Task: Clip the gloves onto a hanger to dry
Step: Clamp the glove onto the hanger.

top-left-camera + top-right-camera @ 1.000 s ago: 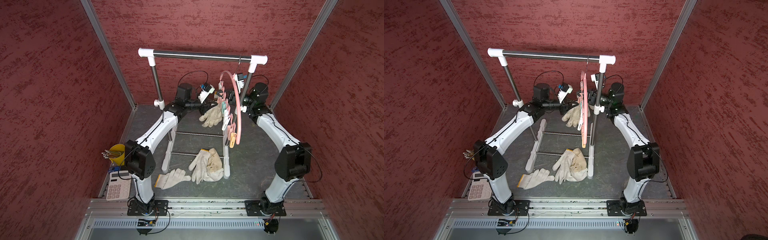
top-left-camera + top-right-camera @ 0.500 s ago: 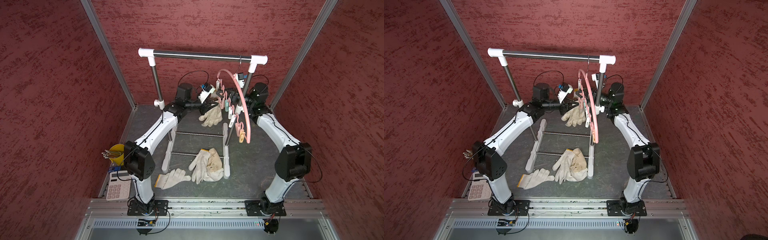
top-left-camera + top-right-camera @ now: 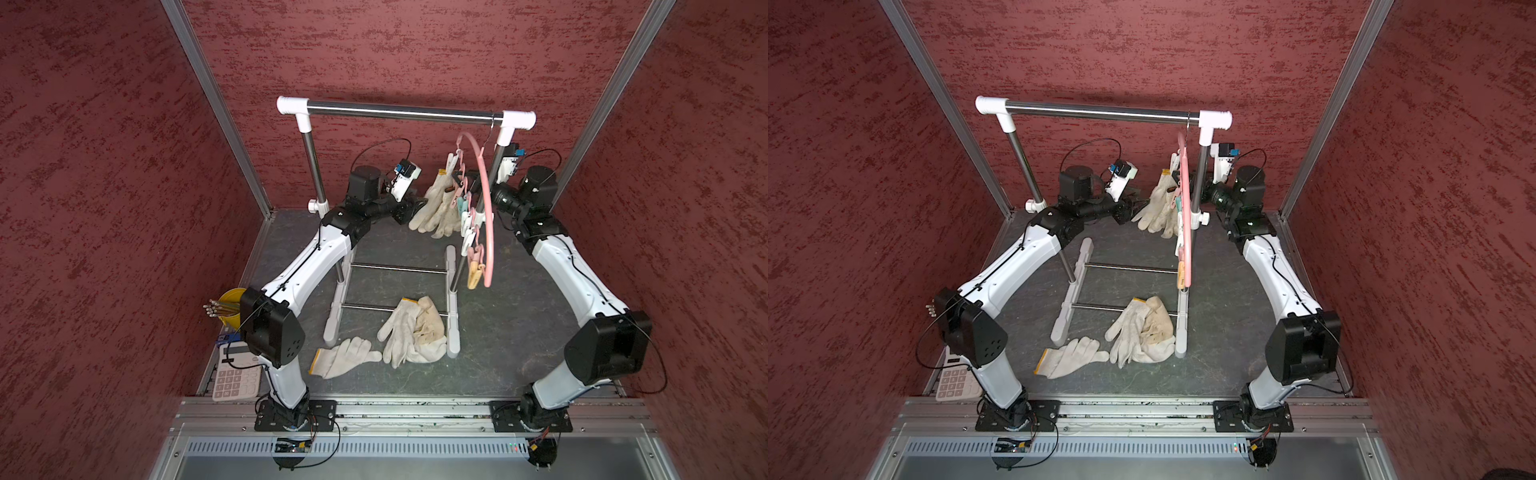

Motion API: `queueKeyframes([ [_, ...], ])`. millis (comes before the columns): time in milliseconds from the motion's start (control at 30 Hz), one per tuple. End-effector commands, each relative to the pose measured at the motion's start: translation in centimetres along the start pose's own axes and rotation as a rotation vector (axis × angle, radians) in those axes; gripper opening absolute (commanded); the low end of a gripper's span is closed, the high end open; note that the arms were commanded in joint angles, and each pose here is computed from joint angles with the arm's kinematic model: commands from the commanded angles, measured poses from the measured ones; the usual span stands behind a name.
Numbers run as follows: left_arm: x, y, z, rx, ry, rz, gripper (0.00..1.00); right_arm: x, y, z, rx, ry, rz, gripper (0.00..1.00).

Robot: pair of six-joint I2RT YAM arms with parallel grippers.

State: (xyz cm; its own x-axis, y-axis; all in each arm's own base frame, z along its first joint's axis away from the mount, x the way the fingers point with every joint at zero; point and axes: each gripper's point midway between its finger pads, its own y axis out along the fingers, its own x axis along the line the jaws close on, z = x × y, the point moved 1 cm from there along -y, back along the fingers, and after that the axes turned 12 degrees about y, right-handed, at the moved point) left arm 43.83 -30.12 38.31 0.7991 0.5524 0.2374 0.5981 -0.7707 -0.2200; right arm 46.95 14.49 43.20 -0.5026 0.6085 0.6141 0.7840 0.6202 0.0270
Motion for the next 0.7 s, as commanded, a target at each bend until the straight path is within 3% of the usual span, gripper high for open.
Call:
queueKeyframes([
  [0,1.2,-2.4,-2.9,-0.063,0.035,-0.107,0.51,-3.2,-2.8,-2.6,-0.134,0.015,0.235,0.89],
  [167,-0.1,-4.5,-4.5,-0.090,0.043,-0.120,0.53,-2.8,-6.2,-4.5,-0.238,0.072,0.267,0.99],
  [333,-2.3,-7.5,-5.4,-0.144,0.022,-0.131,0.58,-1.6,-9.6,-5.9,-0.334,0.167,0.187,0.99],
  [433,-3.3,-9.8,-5.6,-0.197,0.001,-0.155,0.58,-0.4,-9.8,-5.5,-0.267,0.195,0.146,0.99],
  [533,-3.8,-11.8,-5.2,-0.210,-0.039,-0.182,0.57,0.6,-8.8,-3.9,-0.114,0.254,0.082,0.98],
  [667,-4.5,-13.5,-4.3,-0.170,-0.088,-0.192,0.55,-1.2,-7.3,-0.9,0.075,0.414,0.139,0.96],
])
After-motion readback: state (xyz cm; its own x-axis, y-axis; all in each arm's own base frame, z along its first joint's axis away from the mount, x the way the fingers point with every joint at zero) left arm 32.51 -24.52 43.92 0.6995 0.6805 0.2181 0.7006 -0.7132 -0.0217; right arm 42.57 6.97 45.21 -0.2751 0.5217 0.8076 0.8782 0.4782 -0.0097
